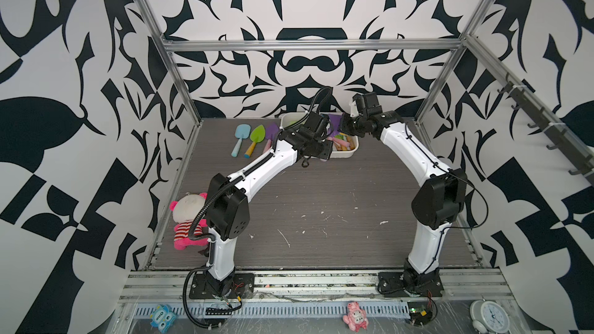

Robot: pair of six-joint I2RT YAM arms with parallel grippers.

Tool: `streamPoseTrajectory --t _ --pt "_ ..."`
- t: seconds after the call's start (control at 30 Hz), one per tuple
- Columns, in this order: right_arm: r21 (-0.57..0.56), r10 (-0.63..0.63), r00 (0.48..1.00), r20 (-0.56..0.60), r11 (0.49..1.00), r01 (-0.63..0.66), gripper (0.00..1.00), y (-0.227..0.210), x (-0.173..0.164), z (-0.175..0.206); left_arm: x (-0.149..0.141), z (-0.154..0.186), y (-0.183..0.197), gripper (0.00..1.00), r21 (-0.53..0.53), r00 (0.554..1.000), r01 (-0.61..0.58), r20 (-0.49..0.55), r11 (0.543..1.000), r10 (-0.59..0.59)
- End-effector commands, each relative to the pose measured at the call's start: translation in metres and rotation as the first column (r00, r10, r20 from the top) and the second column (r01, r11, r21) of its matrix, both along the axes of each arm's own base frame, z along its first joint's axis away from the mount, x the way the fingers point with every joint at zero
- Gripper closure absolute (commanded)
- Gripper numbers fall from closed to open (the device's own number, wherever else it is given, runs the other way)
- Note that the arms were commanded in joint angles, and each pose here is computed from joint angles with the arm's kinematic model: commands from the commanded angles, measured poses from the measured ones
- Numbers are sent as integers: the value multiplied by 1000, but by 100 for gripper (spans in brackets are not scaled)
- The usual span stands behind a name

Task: Take the shovel out of the storage box
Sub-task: Place the shovel at the corner of the board.

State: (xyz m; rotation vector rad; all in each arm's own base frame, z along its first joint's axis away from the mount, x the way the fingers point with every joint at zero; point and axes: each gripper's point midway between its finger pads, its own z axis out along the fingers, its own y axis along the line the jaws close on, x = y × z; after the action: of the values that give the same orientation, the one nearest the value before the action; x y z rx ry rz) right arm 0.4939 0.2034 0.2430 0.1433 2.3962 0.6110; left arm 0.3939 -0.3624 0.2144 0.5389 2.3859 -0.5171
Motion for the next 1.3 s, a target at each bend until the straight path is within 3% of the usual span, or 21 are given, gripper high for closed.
streamPoseTrajectory --t 0.0,0.33,0.6,0.7,0.97,1.27 --pt "34 -10 996 84 999 7 100 3 1 38 1 -3 0 55 28 1000 4 1 1000 -4" --pt "46 -4 997 81 999 0 100 6 0 40 0 -6 2 84 42 1000 0 0 999 0" --pt "81 24 995 97 996 -32 99 13 -2 48 -1 -1 6 94 52 1000 2 20 999 -3" --pt "93 42 993 113 994 -53 86 16 -5 52 -1 0 9 95 66 999 -1 34 998 -1" --pt "92 93 975 200 989 -113 35 16 -18 71 5 -2 29 96 81 998 -38 56 996 33" --pt "12 105 941 320 993 -115 10 -5 -44 93 28 -5 91 96 101 990 -133 51 986 128"
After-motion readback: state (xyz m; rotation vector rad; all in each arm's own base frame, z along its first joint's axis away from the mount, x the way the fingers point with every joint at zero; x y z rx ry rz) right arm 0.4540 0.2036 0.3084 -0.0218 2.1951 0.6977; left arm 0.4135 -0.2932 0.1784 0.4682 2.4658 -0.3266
